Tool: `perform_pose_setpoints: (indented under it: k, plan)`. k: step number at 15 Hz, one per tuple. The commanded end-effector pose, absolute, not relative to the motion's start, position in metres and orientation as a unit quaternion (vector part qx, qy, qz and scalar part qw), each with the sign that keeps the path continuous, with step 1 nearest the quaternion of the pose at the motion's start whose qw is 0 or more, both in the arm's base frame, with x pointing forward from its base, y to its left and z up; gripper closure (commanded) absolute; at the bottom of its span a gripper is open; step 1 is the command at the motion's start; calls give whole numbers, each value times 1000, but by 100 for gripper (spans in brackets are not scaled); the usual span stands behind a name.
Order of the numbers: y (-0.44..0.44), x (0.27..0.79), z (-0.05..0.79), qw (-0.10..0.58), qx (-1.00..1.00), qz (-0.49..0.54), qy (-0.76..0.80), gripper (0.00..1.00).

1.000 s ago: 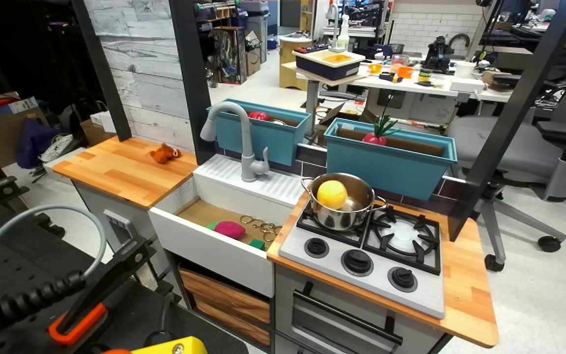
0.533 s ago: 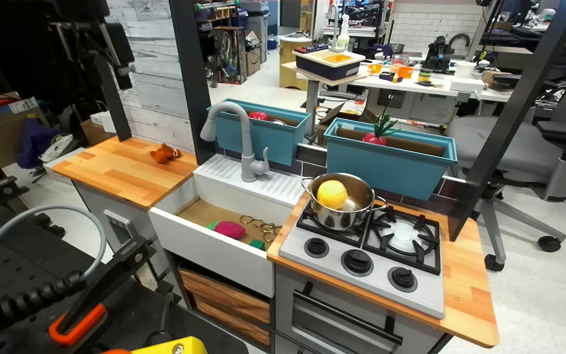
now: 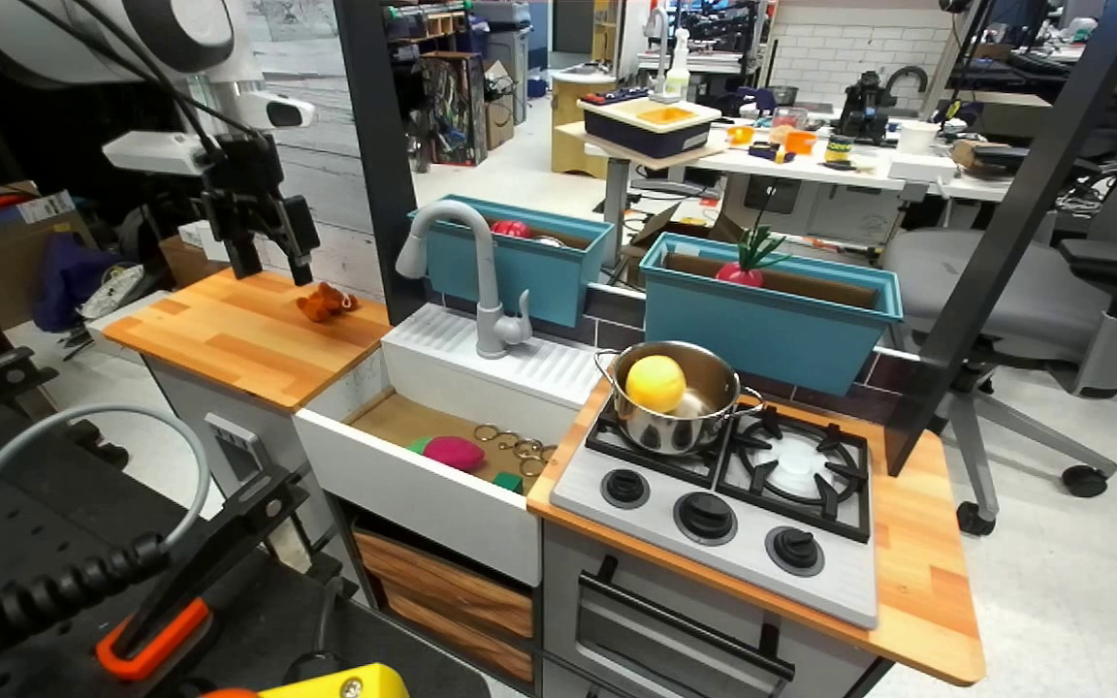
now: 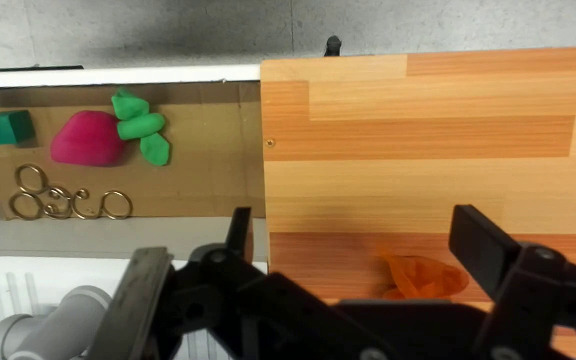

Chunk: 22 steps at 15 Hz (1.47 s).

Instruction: Put the doll in the sink

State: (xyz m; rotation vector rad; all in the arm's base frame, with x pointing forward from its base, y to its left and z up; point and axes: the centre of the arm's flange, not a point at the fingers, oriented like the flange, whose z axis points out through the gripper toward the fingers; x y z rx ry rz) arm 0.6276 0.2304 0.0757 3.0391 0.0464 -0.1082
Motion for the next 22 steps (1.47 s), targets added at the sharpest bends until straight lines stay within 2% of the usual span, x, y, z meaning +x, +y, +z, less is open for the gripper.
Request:
perform_pose_setpoints:
  k: [1, 8, 18, 19, 20, 22]
  plan:
    - [248, 690, 36, 47, 998, -33, -7, 0]
    - [271, 725, 7, 14, 1000, -3, 5, 0]
    - [296, 719, -46, -2, 998, 30, 51, 0]
    - [298, 719, -50, -9, 998, 34, 52, 25]
    - [298, 718, -53, -12, 998, 39, 51, 26]
    - [301, 716, -51, -17, 997, 55, 53, 42]
